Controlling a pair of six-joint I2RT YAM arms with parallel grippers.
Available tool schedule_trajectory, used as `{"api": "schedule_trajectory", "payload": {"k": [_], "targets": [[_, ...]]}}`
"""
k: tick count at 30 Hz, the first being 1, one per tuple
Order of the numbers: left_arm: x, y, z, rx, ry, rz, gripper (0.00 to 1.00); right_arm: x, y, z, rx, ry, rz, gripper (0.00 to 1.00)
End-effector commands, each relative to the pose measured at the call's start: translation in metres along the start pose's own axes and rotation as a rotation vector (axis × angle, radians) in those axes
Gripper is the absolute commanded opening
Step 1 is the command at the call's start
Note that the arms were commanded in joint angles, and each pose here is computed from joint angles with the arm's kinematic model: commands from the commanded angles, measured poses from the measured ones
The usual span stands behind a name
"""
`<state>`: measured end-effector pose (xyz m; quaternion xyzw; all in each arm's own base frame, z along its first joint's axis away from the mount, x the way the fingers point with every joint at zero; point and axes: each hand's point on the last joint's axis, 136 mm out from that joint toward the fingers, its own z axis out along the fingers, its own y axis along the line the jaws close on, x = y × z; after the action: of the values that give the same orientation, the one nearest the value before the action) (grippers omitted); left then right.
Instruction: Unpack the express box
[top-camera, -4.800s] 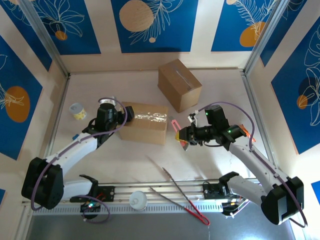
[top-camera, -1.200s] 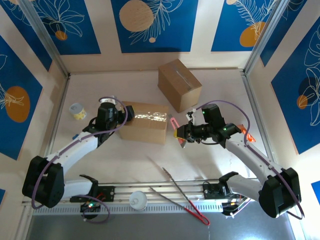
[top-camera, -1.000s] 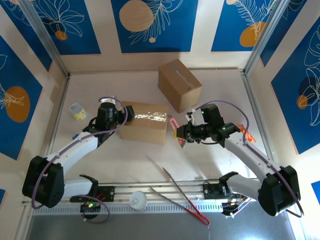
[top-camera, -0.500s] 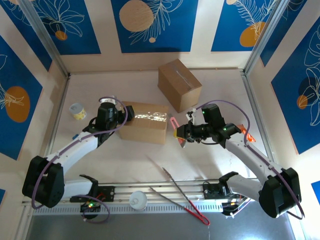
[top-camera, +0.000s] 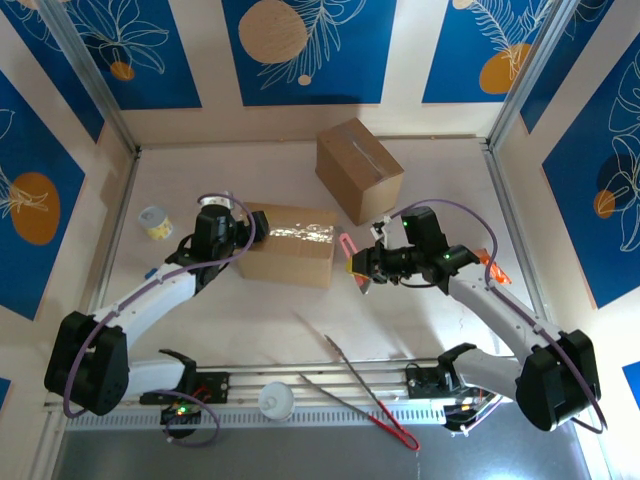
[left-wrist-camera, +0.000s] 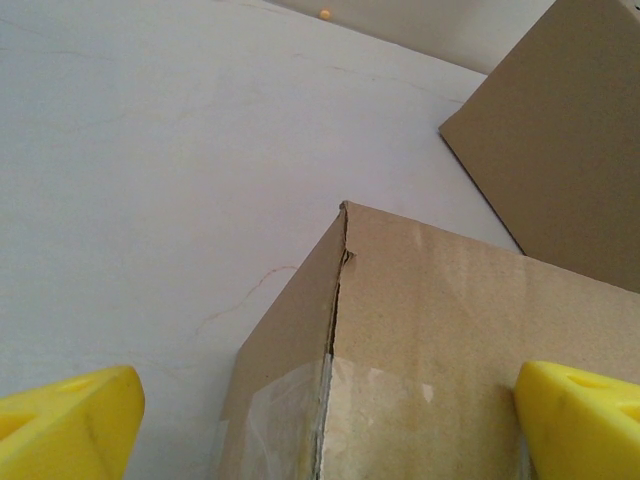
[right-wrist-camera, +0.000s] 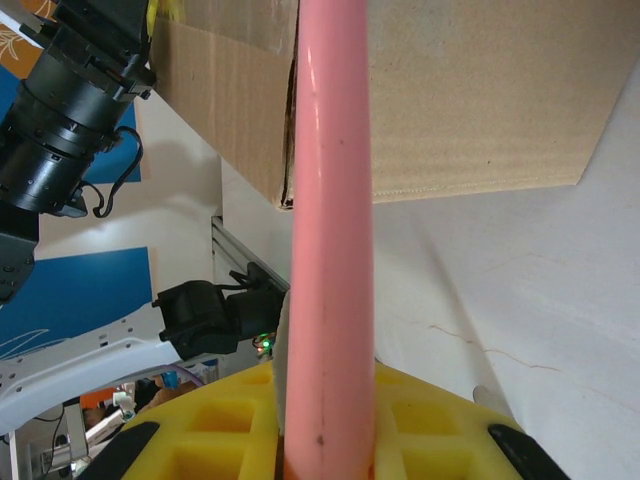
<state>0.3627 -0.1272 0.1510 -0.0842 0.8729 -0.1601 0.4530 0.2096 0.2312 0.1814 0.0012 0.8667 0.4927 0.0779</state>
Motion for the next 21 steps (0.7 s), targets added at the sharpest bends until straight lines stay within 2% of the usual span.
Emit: {"api": "schedule_trajectory", "payload": {"k": [1,21], "targets": [[0.101,0.066,0.0,-0.234,0.34,0.111,0.95,-0.004,0.015,-0.002,-0.034,0.003,-0.031,0.0],[0.109,0.069,0.004,-0.243,0.357,0.091,0.95,0.02,0.01,0.009,-0.066,0.084,-0.01,0.0]]}}
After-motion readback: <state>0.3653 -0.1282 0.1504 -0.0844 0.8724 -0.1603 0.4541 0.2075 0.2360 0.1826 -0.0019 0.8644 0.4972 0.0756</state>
